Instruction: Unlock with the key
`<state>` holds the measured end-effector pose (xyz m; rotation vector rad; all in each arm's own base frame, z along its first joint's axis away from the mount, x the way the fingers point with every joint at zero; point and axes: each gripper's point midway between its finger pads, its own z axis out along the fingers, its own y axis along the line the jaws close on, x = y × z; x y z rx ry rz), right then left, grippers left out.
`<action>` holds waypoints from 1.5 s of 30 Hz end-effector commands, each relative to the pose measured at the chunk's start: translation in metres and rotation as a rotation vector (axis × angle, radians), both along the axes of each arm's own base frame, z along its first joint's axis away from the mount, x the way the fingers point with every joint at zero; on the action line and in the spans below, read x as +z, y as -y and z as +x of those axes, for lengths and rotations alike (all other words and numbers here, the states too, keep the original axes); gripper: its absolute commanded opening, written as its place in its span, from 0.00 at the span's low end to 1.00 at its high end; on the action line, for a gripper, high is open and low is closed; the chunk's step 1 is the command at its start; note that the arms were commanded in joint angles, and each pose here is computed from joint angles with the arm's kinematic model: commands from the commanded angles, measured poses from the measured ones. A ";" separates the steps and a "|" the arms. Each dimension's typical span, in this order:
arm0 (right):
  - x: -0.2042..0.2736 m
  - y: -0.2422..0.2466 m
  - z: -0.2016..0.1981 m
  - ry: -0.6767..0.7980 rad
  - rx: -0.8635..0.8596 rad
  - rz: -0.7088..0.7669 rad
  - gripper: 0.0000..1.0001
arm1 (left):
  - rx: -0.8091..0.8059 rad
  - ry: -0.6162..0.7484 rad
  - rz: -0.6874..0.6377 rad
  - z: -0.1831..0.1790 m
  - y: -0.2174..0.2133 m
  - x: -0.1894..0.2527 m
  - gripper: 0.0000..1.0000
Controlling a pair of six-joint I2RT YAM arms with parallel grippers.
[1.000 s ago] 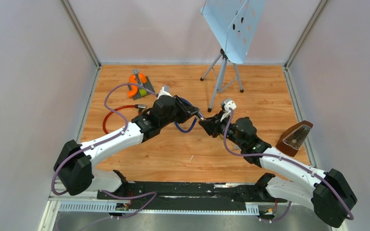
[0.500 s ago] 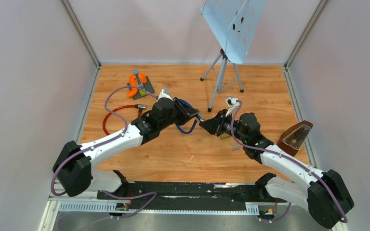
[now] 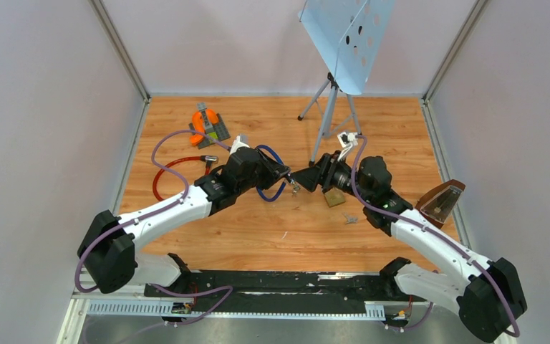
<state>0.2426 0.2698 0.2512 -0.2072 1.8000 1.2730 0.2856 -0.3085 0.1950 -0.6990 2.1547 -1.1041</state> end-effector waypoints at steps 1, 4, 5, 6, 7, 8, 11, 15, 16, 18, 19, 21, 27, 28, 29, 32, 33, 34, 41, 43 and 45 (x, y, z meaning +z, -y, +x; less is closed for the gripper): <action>0.005 -0.007 0.006 -0.039 0.014 -0.015 0.64 | 0.048 0.057 0.000 0.010 -0.008 0.022 0.00; -0.004 -0.007 0.010 -0.043 0.010 -0.069 0.60 | 0.048 0.055 0.000 0.010 -0.008 0.021 0.00; -0.007 -0.006 0.010 -0.035 0.010 -0.091 0.59 | 0.048 0.054 0.002 0.010 -0.008 0.021 0.00; -0.008 -0.005 0.009 -0.021 0.014 -0.110 0.58 | 0.051 0.053 0.003 0.010 -0.009 0.021 0.00; -0.009 -0.004 0.007 0.004 0.021 -0.137 0.58 | 0.052 0.047 0.009 0.009 -0.009 0.021 0.00; -0.009 -0.002 0.005 0.039 0.020 -0.164 0.58 | 0.052 0.044 0.011 0.009 -0.009 0.021 0.00; -0.006 0.003 -0.002 0.180 0.020 -0.235 0.58 | 0.050 0.036 0.026 0.009 -0.010 0.021 0.00; -0.008 0.015 -0.005 0.434 -0.006 -0.369 0.60 | 0.042 0.029 0.033 0.009 -0.008 0.021 0.00; -0.008 0.017 -0.006 0.508 -0.013 -0.398 0.59 | 0.040 0.026 0.036 0.009 -0.008 0.020 0.00; -0.011 0.019 -0.010 0.653 -0.007 -0.450 0.58 | 0.034 0.024 0.035 0.008 -0.007 0.020 0.00; -0.007 0.019 -0.013 0.708 -0.011 -0.449 0.58 | 0.030 0.023 0.036 0.008 -0.007 0.021 0.00; -0.006 0.017 -0.017 0.806 0.005 -0.483 0.57 | 0.025 0.021 0.040 0.007 -0.006 0.021 0.00; -0.026 0.005 -0.030 1.007 0.092 -0.690 0.55 | 0.019 0.021 0.058 0.006 -0.008 0.023 0.00; -0.027 0.004 -0.031 1.038 0.096 -0.718 0.54 | 0.017 0.021 0.058 0.006 -0.007 0.023 0.00; -0.027 0.004 -0.033 1.064 0.097 -0.734 0.53 | 0.013 0.019 0.058 0.006 -0.007 0.022 0.00; -0.024 0.003 -0.030 1.141 0.075 -0.783 0.47 | 0.004 0.020 0.055 0.006 -0.005 0.023 0.00; -0.024 0.002 -0.030 1.166 0.080 -0.803 0.43 | 0.001 0.021 0.055 0.006 -0.005 0.023 0.00; -0.023 0.002 -0.028 1.186 0.080 -0.821 0.40 | -0.001 0.022 0.053 0.006 -0.004 0.024 0.00; -0.027 -0.003 -0.023 1.247 0.109 -0.891 0.33 | -0.009 0.028 0.041 0.005 -0.002 0.027 0.00; -0.029 -0.004 -0.023 1.253 0.119 -0.896 0.33 | -0.011 0.027 0.040 0.005 -0.002 0.027 0.00; -0.029 -0.005 -0.022 1.260 0.115 -0.903 0.33 | -0.015 0.027 0.040 0.005 -0.001 0.026 0.00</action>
